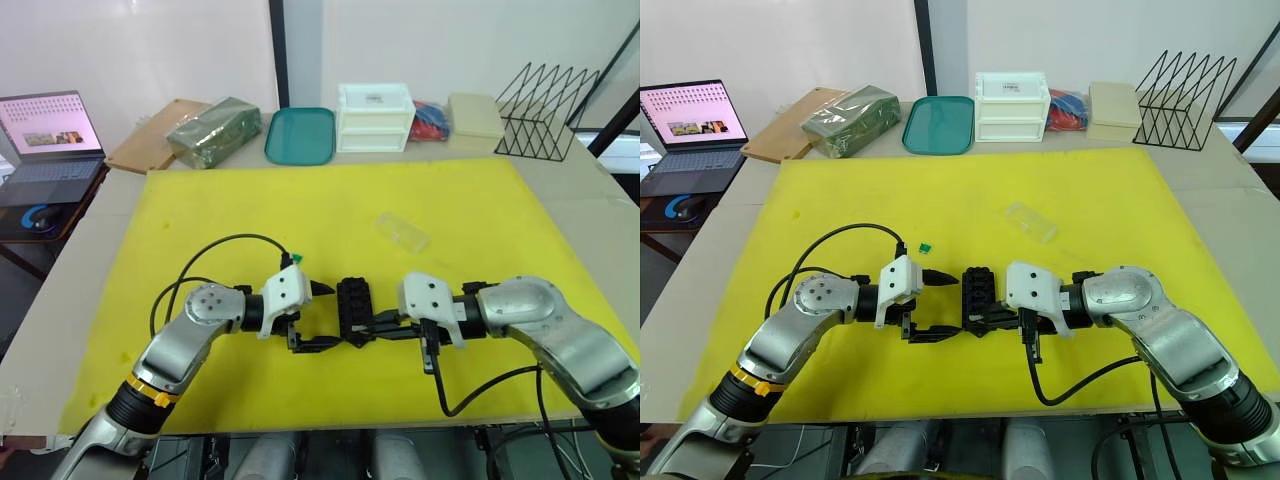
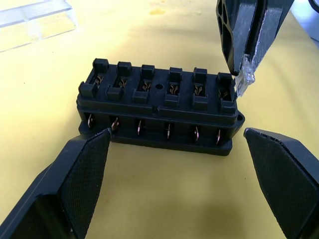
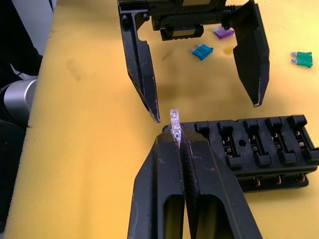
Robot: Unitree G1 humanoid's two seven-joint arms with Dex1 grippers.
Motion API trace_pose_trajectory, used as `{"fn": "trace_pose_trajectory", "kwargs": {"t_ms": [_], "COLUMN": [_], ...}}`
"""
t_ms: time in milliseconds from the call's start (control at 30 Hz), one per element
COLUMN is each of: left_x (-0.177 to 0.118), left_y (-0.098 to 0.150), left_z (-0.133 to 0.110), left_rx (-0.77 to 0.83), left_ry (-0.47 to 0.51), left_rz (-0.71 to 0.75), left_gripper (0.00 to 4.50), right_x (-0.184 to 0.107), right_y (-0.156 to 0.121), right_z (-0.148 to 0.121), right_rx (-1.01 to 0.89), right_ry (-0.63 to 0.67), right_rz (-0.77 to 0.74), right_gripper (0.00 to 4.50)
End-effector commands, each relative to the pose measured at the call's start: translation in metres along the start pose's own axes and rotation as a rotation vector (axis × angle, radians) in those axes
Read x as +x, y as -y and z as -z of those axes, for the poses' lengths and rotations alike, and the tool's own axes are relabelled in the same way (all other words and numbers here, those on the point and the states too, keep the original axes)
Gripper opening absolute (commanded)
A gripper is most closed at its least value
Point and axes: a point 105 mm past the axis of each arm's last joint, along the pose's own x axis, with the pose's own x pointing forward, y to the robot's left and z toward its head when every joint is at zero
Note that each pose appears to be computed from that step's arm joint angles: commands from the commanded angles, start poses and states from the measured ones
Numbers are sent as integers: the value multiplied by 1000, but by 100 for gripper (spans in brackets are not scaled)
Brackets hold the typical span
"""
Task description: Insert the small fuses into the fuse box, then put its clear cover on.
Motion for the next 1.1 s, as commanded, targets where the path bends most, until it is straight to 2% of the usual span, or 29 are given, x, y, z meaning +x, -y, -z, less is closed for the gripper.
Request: {"fn": "trace_pose_trajectory", "kwargs": {"t_ms": [33, 333, 633, 1100], "left_x": [1, 1, 2, 3], "left_y": [-1, 1, 3, 4], "left_z": [-8, -8, -7, -8], "left_rx": [38, 38, 36, 34], "left_ry": [16, 17, 15, 18], "left_rz": [3, 6, 11, 8], "left_gripper": [449, 449, 449, 449], "right_x": [0, 1, -7, -2], "right_y": [0, 3, 6, 5], "right_z": [-1, 5, -12, 4], "right_rx": [-34, -54, -78, -92], "right_ry": [-3, -26, -19, -87], "right_rz": [8, 25, 13, 6], "right_gripper": [0, 0, 0, 0]}}
